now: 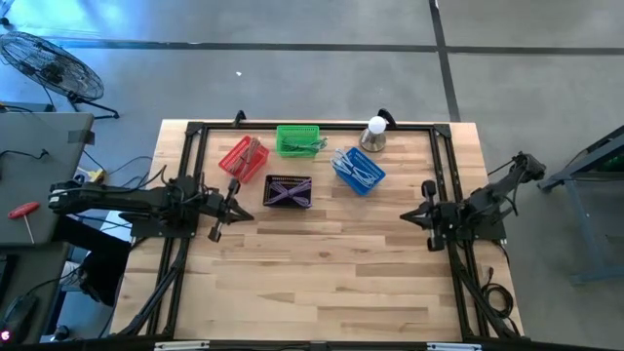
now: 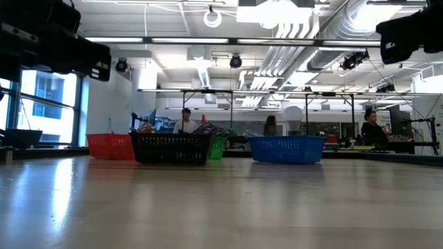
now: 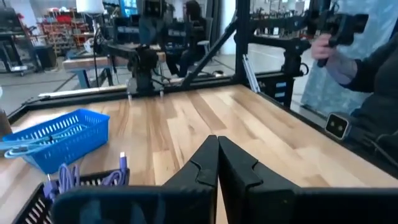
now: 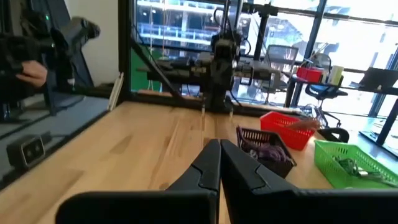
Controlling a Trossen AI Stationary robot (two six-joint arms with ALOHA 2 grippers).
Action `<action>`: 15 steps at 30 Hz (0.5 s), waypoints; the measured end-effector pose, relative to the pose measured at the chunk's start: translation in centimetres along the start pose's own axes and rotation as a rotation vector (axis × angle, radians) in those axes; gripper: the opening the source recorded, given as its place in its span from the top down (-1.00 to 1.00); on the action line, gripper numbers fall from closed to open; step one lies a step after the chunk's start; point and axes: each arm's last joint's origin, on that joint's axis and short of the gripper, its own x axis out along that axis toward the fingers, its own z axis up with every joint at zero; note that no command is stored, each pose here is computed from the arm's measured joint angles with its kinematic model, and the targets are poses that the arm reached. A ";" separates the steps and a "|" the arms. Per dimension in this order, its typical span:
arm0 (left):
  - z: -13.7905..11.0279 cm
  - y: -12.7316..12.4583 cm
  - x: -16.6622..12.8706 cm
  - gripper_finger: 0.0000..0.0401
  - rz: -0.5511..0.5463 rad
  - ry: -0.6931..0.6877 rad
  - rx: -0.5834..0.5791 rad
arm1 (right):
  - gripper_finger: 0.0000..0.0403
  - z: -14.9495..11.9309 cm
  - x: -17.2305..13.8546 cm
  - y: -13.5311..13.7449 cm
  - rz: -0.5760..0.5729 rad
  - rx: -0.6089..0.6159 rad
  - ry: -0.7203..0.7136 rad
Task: Pick & Place USB Port
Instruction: Return to Home Position
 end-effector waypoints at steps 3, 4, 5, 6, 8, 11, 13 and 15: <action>-0.5 -0.1 -0.1 1.00 -0.002 0.036 -0.024 | 1.00 -0.6 0.1 0.1 0.001 -0.007 0.010; -0.6 -0.1 -0.1 1.00 -0.005 0.043 -0.027 | 1.00 -0.8 0.1 0.2 0.001 -0.010 0.014; -0.7 -0.1 -0.1 1.00 -0.011 0.054 -0.031 | 1.00 -1.0 0.1 0.2 0.002 -0.015 0.022; -0.8 -0.1 -0.1 1.00 -0.016 0.061 -0.033 | 1.00 -1.2 0.1 0.2 0.002 -0.021 0.030; -0.9 -0.1 -0.1 1.00 -0.020 0.069 -0.032 | 1.00 -1.6 0.2 0.3 0.001 -0.028 0.040; -1.3 -0.2 -0.1 1.00 -0.035 0.108 -0.032 | 1.00 -2.4 0.3 0.3 -0.011 -0.023 0.061; -1.6 -0.3 -0.2 1.00 -0.060 0.137 -0.034 | 1.00 -2.7 0.4 0.3 -0.017 -0.012 0.054; -1.7 -0.4 -0.2 1.00 -0.097 0.143 -0.040 | 1.00 -2.9 0.6 0.3 -0.017 -0.005 0.044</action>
